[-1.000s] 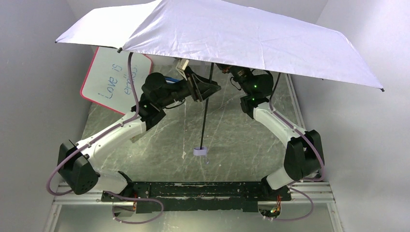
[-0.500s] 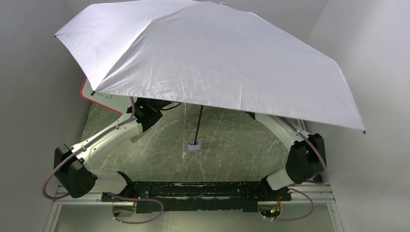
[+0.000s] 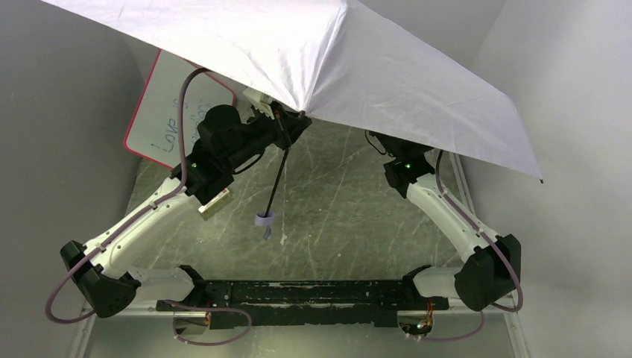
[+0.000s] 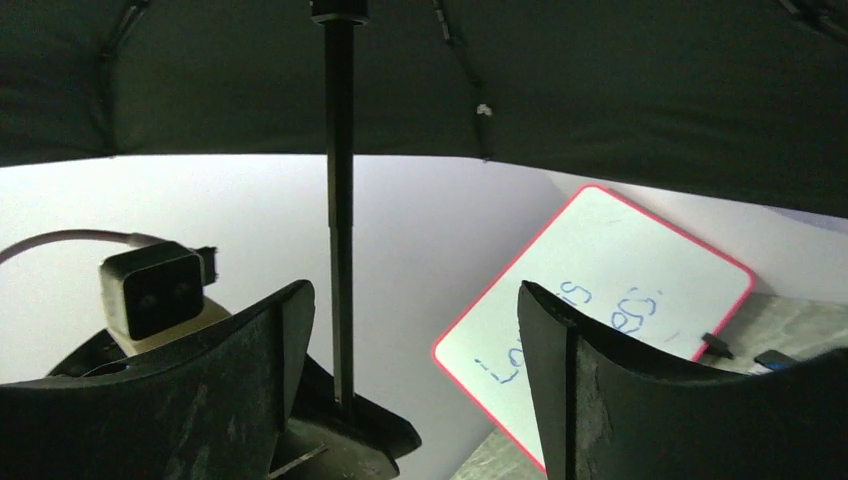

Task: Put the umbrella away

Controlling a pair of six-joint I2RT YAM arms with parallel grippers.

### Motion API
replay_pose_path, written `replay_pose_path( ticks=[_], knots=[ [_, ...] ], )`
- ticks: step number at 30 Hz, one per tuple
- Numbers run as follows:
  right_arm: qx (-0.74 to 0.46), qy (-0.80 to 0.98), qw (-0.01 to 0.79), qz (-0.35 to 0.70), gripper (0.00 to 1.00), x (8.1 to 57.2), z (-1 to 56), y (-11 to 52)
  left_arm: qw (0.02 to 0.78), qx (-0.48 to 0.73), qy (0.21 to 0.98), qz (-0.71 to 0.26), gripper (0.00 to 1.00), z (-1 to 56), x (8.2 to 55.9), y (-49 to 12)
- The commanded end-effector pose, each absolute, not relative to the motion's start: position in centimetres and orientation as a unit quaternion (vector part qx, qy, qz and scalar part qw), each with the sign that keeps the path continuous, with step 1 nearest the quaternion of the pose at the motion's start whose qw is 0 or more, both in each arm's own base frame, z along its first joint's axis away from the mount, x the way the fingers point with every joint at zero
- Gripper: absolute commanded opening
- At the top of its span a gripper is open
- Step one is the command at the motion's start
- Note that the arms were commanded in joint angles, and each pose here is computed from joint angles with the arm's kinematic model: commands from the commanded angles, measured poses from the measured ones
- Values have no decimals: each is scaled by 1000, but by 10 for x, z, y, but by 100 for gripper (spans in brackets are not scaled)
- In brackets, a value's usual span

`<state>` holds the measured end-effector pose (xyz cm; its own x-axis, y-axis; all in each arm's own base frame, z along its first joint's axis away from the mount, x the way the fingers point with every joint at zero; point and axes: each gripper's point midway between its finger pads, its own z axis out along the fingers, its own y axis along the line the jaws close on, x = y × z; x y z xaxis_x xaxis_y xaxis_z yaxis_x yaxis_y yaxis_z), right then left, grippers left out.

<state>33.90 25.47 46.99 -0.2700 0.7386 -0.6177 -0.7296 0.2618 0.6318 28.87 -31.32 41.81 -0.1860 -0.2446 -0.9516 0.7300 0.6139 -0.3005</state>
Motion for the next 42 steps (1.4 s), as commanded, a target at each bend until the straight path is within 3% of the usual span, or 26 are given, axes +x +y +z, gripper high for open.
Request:
replay_pose_path(
  ticks=[1, 14, 27, 36, 42],
  knots=[
    [4, 524, 640, 563, 78, 339, 472, 256, 655, 159, 648, -354, 5, 444, 294, -294],
    [59, 519, 685, 509, 79, 335, 477, 290, 656, 129, 663, -338, 5, 433, 296, -291],
    [114, 577, 639, 496, 77, 363, 456, 302, 645, 134, 672, -337, 5, 410, 288, -296],
    [135, 606, 603, 500, 63, 373, 432, 308, 641, 129, 670, -351, 5, 405, 279, -300],
    [119, 580, 602, 536, 39, 368, 438, 307, 634, 150, 665, -364, 5, 399, 270, -304]
  ],
)
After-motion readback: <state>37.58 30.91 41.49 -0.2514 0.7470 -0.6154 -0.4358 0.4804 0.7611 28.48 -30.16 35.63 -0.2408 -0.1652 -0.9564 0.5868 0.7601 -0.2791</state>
